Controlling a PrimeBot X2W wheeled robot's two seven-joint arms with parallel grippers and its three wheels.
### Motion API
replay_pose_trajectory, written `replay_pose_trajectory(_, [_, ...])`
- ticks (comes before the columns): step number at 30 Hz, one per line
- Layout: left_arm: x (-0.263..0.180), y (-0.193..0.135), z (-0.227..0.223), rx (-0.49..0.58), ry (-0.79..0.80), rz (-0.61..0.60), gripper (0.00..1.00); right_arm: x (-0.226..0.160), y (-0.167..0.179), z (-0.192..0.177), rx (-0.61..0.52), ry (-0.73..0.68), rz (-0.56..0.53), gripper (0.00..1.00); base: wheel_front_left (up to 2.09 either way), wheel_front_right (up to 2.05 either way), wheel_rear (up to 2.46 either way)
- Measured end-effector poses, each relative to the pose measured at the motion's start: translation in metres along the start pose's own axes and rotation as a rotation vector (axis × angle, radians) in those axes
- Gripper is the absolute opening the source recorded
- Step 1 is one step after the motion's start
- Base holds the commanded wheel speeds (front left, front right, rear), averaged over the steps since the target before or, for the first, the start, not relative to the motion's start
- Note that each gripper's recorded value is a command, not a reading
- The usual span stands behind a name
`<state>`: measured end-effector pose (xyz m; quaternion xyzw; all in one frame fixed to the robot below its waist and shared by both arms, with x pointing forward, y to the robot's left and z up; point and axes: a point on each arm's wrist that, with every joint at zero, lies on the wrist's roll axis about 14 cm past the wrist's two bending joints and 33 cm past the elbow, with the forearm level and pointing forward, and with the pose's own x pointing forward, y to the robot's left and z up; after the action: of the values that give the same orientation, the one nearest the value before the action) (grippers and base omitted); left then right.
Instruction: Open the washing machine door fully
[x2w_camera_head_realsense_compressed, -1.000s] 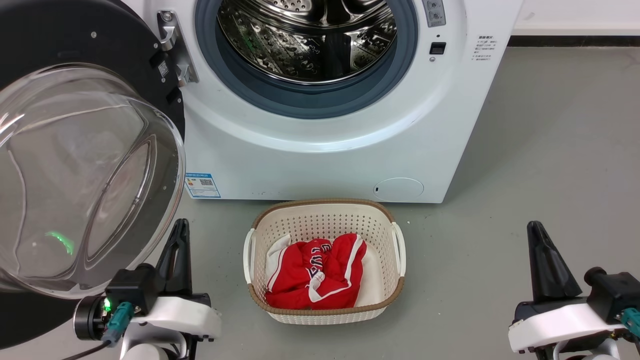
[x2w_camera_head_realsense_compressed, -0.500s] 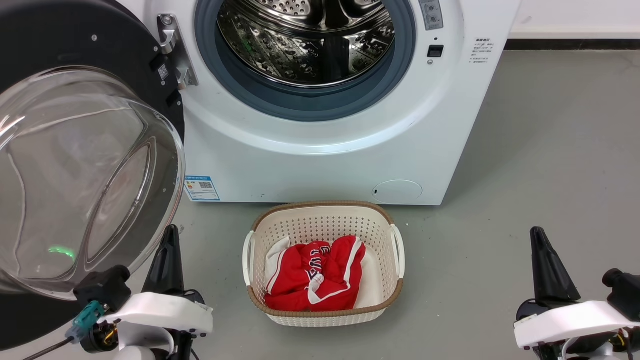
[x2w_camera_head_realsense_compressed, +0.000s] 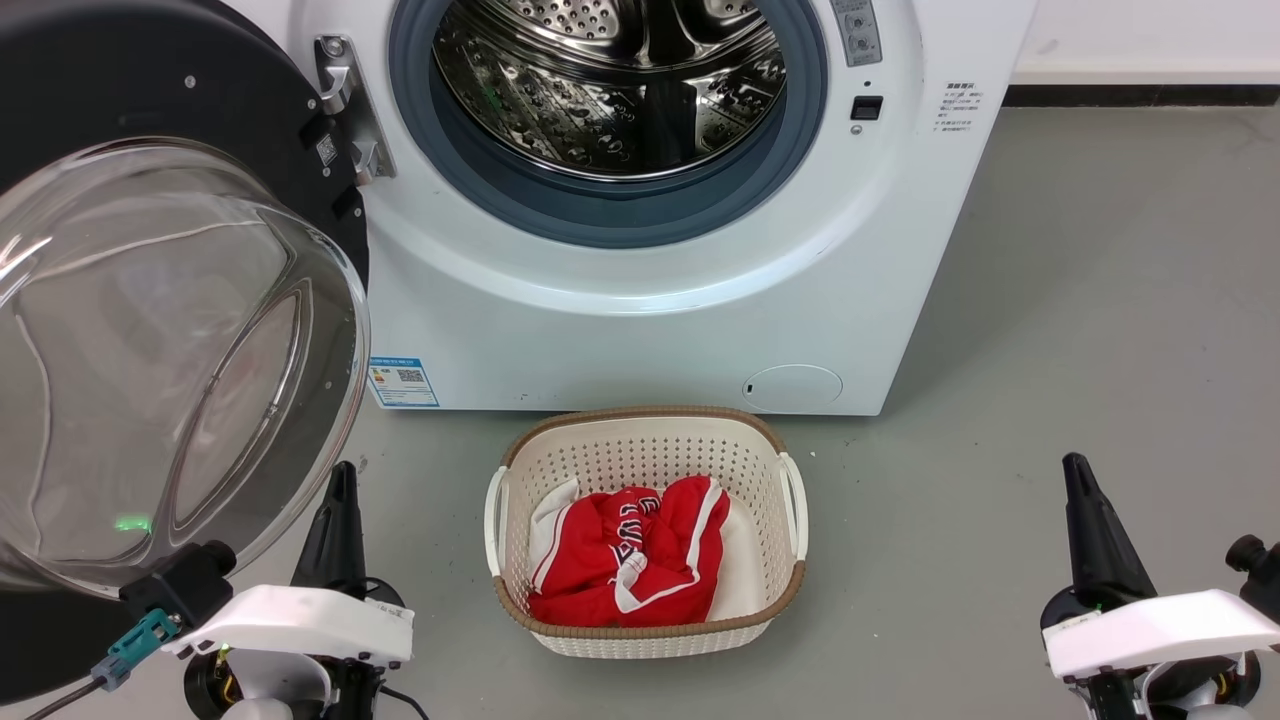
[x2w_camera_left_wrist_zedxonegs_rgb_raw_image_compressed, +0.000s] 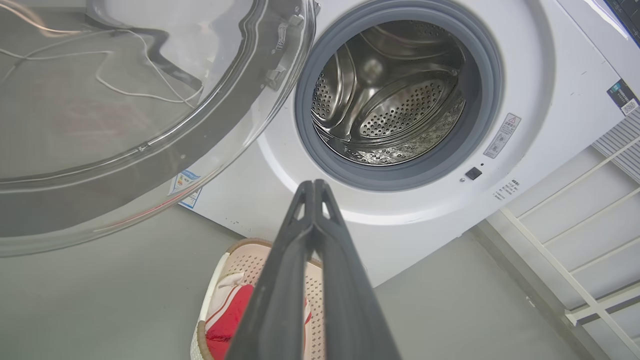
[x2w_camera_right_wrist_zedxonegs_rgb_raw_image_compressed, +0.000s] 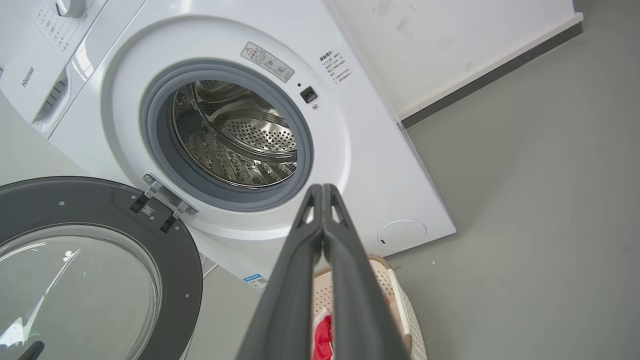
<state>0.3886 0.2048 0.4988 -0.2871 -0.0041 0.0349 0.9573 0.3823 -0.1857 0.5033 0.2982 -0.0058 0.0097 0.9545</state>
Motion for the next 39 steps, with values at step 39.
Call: replay_pose_trajectory(39, [-0.001,0.003,-0.0051,-0.505,0.051,0.021,0.0,0.0036,-0.0091,0.0007,0.492,0.012,-0.044,0.0,0.0,0.0,0.0])
